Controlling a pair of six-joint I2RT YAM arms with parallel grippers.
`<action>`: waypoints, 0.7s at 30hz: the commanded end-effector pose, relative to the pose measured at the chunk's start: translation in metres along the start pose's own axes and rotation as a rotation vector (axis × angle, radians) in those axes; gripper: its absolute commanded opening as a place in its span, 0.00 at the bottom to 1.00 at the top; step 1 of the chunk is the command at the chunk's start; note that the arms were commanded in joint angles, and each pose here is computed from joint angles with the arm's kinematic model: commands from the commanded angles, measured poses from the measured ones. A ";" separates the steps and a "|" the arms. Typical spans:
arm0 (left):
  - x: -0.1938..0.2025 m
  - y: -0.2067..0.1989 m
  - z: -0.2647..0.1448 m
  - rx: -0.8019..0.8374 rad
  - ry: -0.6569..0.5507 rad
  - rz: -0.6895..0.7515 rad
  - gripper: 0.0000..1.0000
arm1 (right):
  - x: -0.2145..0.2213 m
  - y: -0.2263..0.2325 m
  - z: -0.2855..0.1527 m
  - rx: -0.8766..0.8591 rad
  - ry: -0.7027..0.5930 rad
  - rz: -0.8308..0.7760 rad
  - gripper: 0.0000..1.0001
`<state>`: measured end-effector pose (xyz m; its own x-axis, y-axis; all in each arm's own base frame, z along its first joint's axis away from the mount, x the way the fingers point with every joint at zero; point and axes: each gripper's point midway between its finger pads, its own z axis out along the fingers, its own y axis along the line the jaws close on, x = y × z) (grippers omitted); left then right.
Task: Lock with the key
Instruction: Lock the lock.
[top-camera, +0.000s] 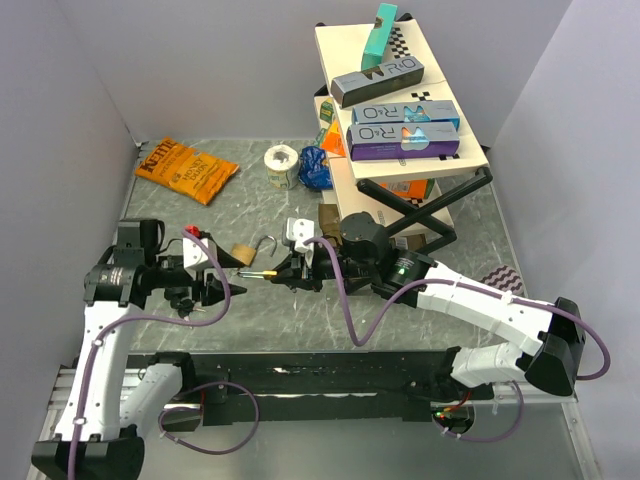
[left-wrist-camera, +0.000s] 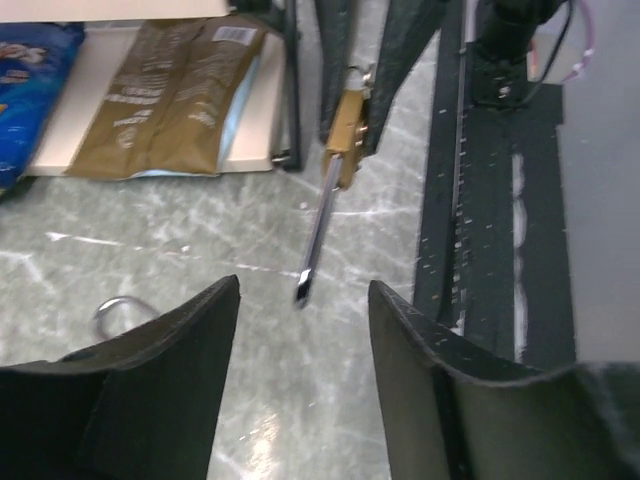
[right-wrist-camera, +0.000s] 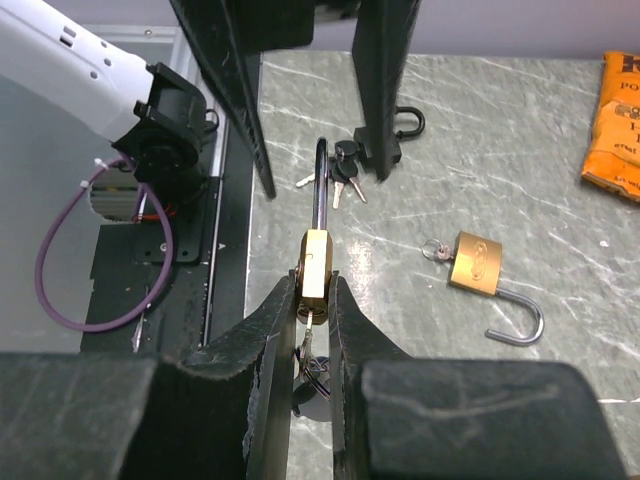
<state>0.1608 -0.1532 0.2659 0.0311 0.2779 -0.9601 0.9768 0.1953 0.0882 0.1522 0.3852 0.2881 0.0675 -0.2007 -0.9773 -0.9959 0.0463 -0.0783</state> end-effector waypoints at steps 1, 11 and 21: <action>-0.013 -0.003 0.006 0.009 -0.045 0.016 0.57 | -0.033 0.005 -0.006 -0.018 -0.104 -0.068 0.00; -0.017 -0.015 0.013 0.068 -0.061 -0.032 0.15 | -0.033 0.008 -0.007 -0.037 -0.100 -0.108 0.00; -0.024 -0.019 0.016 0.081 -0.085 -0.060 0.01 | -0.030 0.017 -0.003 -0.082 -0.103 -0.166 0.00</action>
<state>0.1467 -0.1725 0.2704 -0.0380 0.2348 -0.9713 0.9876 0.1572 -0.0006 0.1478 0.3846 0.2904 0.1513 -0.1928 -0.9695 -0.9883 -0.0083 -0.1526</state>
